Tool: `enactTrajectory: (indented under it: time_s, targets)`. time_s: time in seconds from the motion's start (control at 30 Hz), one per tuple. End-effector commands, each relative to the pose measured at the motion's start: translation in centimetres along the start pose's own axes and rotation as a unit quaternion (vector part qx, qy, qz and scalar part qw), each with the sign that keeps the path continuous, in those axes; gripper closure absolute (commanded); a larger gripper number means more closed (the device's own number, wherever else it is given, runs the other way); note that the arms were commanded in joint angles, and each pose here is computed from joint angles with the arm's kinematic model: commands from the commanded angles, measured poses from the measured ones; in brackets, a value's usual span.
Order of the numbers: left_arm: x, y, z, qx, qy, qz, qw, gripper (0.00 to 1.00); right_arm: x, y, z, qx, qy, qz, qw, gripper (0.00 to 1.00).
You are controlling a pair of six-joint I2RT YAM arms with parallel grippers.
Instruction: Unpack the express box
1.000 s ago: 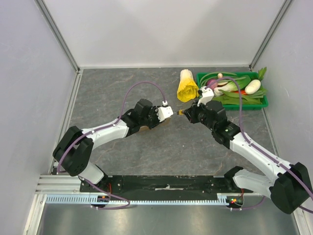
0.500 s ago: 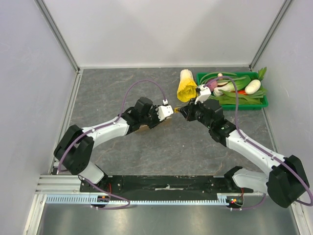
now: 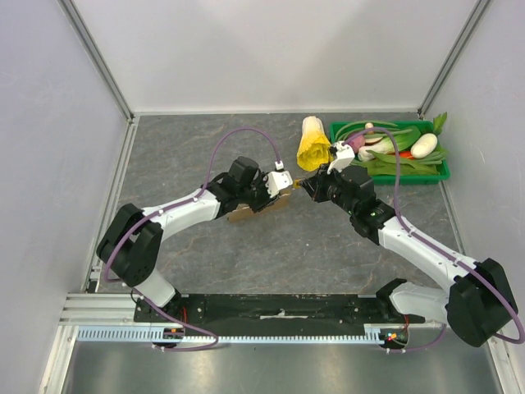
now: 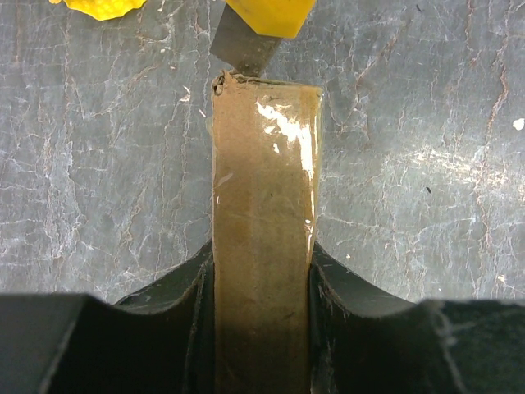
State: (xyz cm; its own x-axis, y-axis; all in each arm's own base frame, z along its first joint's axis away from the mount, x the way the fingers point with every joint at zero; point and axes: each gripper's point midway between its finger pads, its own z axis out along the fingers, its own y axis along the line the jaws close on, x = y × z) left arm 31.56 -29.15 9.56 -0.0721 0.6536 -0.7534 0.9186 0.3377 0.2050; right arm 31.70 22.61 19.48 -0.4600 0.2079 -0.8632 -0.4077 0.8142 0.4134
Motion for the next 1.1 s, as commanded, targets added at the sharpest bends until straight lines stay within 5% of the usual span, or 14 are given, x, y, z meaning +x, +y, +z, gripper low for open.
enactTrajectory:
  time_s: [0.0, 0.3, 1.07]
  targets:
    - [3.4, -3.1, 0.4, 0.060, 0.052, -0.048, 0.996, 0.68, -3.1, 1.3, 0.0, -0.013, -0.044, 0.007, 0.999, 1.00]
    - [4.0, -3.3, 0.5, 0.065, 0.062, -0.057, 0.994, 0.68, -5.1, 1.1, -1.0, 0.006, -0.075, 0.003, 0.997, 1.00]
    - [4.4, -3.6, 0.7, 0.072, 0.069, -0.068, 0.993, 0.68, -1.9, 0.8, 0.7, -0.008, -0.028, 0.009, 1.000, 1.00]
